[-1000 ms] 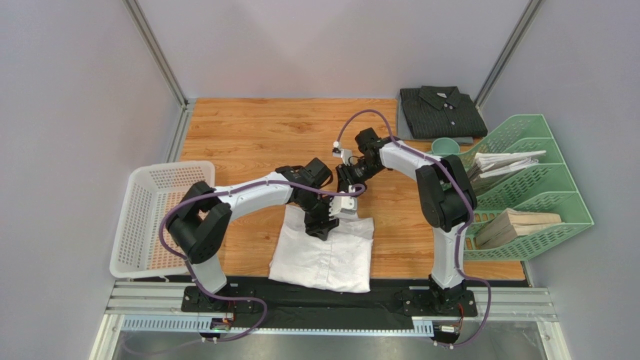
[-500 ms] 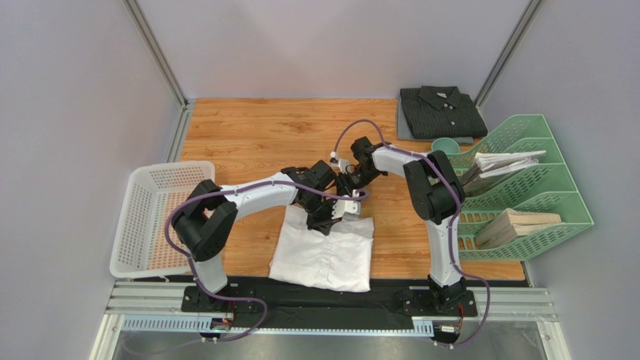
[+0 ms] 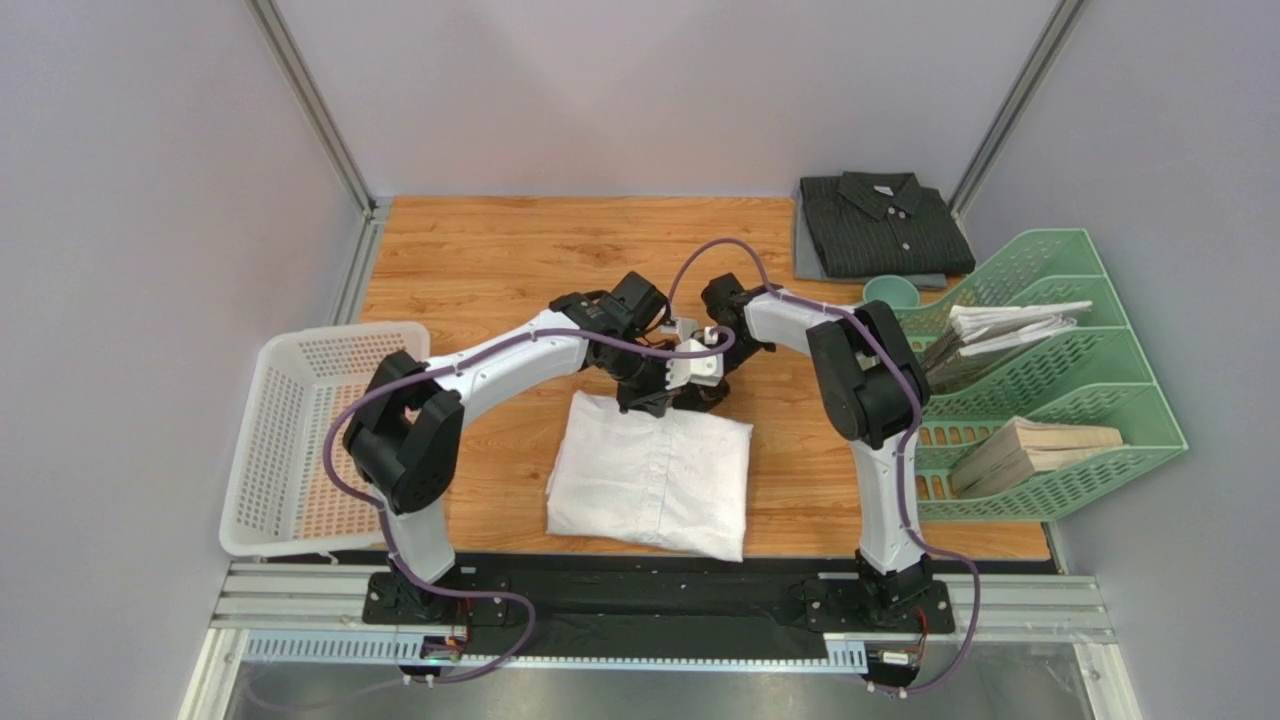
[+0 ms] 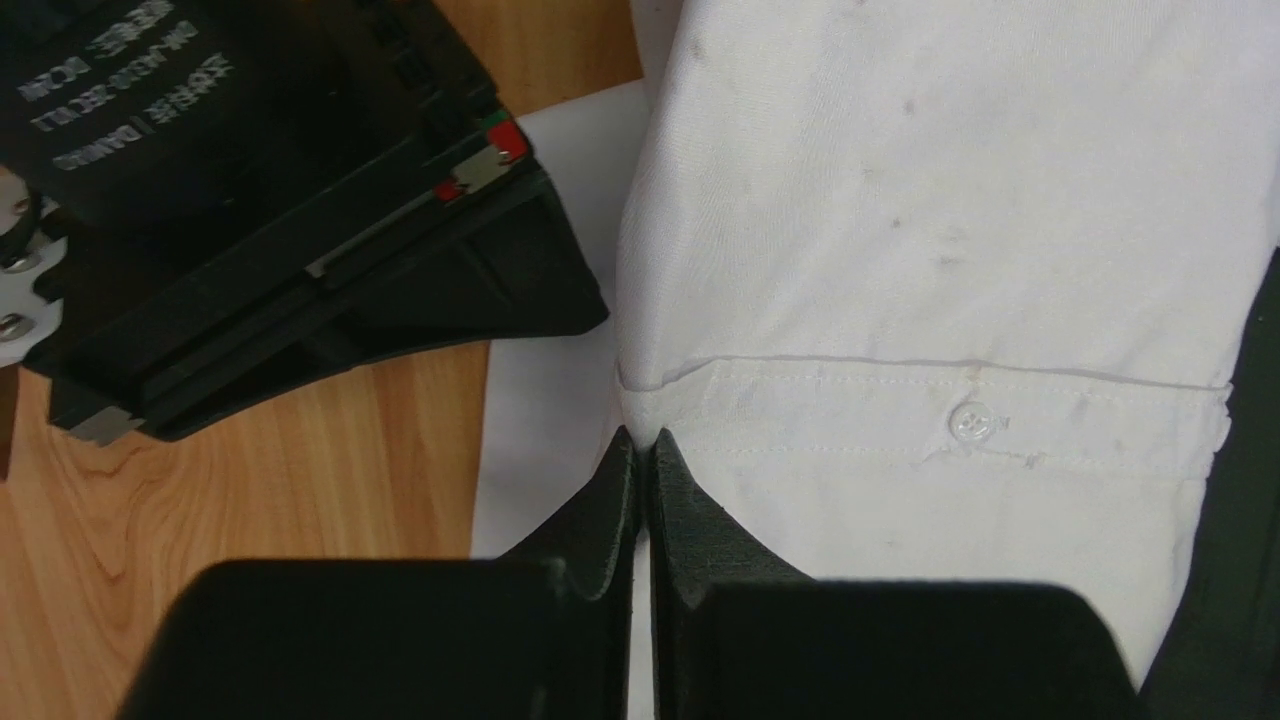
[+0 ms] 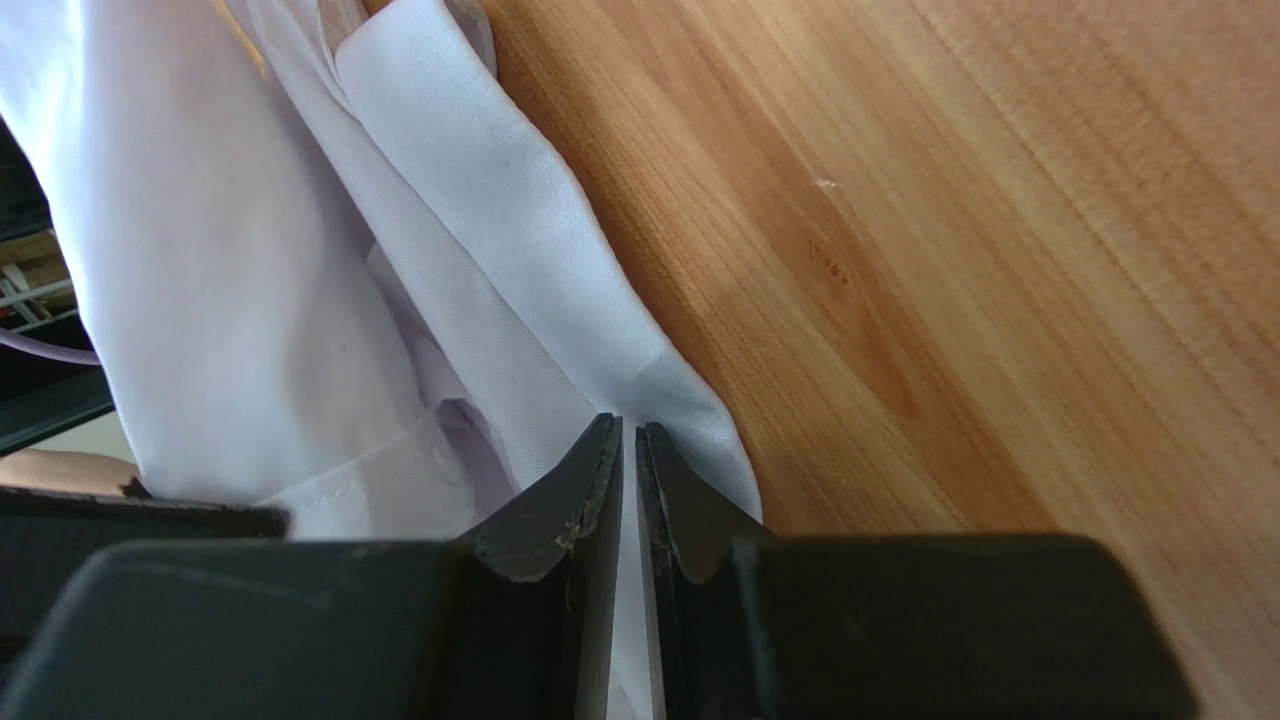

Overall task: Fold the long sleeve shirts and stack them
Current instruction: Fold the shirt

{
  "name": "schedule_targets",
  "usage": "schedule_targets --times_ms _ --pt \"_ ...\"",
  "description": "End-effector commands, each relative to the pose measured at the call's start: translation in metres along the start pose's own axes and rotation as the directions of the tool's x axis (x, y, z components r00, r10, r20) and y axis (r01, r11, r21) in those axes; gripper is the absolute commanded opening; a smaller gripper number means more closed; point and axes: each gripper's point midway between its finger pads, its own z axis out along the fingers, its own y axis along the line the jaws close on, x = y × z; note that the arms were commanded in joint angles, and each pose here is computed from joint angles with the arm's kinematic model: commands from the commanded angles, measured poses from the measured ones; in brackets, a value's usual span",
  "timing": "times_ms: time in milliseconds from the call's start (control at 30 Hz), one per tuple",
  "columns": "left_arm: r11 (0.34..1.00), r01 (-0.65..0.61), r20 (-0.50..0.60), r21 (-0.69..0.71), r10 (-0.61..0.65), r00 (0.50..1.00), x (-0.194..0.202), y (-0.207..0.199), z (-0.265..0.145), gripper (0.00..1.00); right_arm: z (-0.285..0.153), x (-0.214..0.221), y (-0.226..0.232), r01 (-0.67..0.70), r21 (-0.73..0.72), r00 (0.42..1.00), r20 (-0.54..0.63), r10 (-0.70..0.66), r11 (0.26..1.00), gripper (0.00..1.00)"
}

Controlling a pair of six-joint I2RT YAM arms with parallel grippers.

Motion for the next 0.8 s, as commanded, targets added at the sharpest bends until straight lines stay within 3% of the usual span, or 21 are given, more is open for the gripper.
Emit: schedule_targets --times_ms 0,200,333,467,533,633,767 --pt "0.998 -0.042 0.026 -0.05 0.044 0.999 -0.011 0.028 0.0 0.0 -0.004 -0.011 -0.001 0.055 0.017 0.998 0.019 -0.056 0.998 0.16" --pt "0.998 -0.049 0.022 -0.049 0.05 0.999 -0.01 0.038 0.011 0.0 -0.01 -0.02 -0.002 0.074 0.041 0.997 0.028 -0.075 0.996 0.17" --pt "0.998 -0.004 0.017 -0.065 0.005 1.0 -0.007 0.038 0.001 0.26 -0.035 -0.036 -0.011 0.093 0.113 0.994 0.055 -0.1 0.989 0.22" --pt "0.982 0.167 0.095 -0.086 -0.159 0.983 0.005 0.042 -0.04 0.46 -0.088 -0.057 -0.002 0.145 0.179 0.977 0.127 -0.169 0.973 0.37" --pt "0.971 0.226 0.118 -0.08 -0.216 0.969 0.014 0.035 -0.058 0.56 -0.105 -0.048 0.004 0.141 0.184 0.977 0.131 -0.166 0.973 0.43" --pt "0.92 0.386 0.15 -0.067 -0.373 0.916 0.034 0.033 -0.077 0.64 -0.117 -0.022 0.015 0.158 0.187 0.975 0.128 -0.183 0.97 0.54" --pt "0.783 0.623 0.187 0.005 -0.612 0.768 0.051 0.022 -0.082 0.68 -0.119 0.016 0.023 0.165 0.19 0.977 0.107 -0.187 0.968 0.57"
